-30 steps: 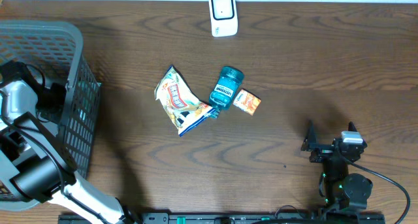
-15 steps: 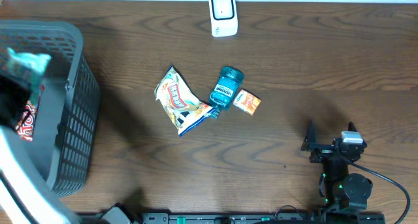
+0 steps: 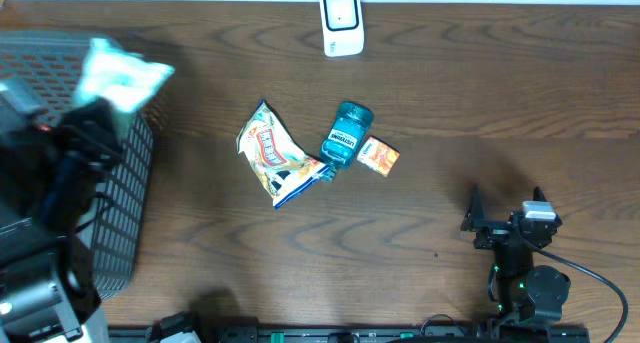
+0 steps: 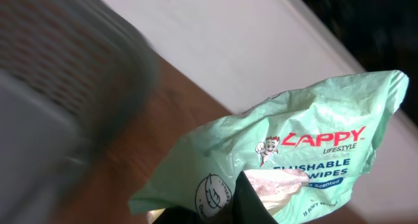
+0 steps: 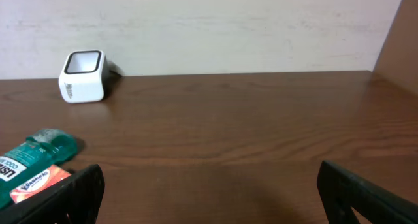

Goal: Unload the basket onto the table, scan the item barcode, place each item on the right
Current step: 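Carry the wipes pack over to the snack bag and bottle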

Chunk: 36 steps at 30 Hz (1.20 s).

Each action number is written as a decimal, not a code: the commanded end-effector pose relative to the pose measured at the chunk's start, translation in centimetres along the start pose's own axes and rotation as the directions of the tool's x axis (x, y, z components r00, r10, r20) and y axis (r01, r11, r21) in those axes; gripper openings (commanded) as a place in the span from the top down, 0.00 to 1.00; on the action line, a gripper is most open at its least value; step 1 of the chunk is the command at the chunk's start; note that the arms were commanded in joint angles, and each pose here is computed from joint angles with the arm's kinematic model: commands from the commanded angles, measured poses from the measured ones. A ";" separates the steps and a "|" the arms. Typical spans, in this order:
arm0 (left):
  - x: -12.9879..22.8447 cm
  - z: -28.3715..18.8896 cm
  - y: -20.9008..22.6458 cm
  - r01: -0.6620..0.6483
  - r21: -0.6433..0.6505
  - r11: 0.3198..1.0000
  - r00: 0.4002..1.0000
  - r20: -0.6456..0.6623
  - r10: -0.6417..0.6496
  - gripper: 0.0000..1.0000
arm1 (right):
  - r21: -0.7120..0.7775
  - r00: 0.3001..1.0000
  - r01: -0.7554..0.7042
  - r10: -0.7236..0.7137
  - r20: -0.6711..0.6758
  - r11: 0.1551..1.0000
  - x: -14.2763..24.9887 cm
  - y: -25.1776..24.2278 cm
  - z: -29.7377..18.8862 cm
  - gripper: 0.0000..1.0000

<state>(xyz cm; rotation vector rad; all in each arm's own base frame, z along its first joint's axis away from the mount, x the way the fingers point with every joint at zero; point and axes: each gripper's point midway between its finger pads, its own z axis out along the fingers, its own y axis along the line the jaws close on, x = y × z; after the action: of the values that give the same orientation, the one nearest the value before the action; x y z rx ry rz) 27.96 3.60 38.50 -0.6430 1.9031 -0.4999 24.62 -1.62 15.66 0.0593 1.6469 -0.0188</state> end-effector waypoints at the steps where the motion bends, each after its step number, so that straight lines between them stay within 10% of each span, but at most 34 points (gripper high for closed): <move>1: 2.8 1.6 -2.1 -0.102 0.085 0.991 0.988 -0.110 0.111 0.93 | -0.013 1.000 -0.013 0.013 -0.002 1.000 0.1 0.3 0.0 0.01; 20: 20.5 13.4 -1.1 -0.338 0.004 0.941 0.701 -0.666 0.254 0.93 | -0.013 1.000 -0.013 0.013 -0.002 1.000 0.1 0.3 0.0 0.01; 36: 28.5 16.5 0.7 -0.425 0.017 0.905 0.513 -0.819 0.257 0.93 | -0.013 1.000 -0.013 0.013 -0.002 1.000 0.1 0.3 0.0 0.01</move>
<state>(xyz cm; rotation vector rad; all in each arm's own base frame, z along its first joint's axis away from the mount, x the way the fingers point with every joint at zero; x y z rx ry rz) 33.39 -14.86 12.58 -0.1262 2.8995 -0.4034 24.62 -1.61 15.66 0.0590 1.6469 -0.0185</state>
